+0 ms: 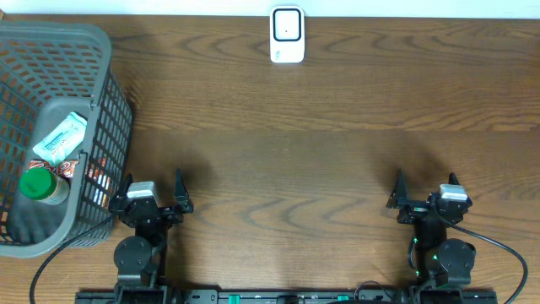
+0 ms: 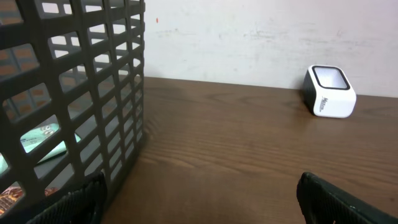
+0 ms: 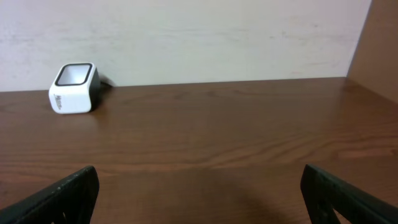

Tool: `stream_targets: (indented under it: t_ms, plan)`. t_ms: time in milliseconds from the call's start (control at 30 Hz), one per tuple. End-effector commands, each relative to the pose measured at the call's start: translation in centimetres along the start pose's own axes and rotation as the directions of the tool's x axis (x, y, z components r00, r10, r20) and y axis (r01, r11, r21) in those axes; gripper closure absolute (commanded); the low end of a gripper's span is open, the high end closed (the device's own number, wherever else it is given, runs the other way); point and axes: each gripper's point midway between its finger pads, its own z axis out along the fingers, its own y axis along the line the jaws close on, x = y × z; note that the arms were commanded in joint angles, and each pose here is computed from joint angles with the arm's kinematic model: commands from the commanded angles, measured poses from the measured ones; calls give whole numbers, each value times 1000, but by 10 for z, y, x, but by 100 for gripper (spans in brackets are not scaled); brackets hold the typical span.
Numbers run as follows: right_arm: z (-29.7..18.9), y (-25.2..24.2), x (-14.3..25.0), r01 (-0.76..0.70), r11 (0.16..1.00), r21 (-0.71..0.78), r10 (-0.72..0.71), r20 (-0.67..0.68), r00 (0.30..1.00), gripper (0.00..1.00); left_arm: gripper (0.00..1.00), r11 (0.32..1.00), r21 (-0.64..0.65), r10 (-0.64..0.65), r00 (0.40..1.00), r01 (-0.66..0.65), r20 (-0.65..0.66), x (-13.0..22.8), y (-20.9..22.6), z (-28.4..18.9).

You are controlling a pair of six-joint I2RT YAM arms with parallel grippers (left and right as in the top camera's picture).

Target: Scan the item barcode

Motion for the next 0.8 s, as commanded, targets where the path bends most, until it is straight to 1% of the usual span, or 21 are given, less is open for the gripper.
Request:
stream_targets:
  t_ms: [0, 767]
  plan:
    - [-1, 20, 4, -7, 997, -79, 6, -18, 1000, 1, 2, 996, -89, 20, 998, -26, -60, 18, 16, 1]
    - [-1, 20, 4, -7, 997, -79, 6, -18, 1000, 1, 2, 996, -89, 20, 998, -26, -60, 18, 16, 1]
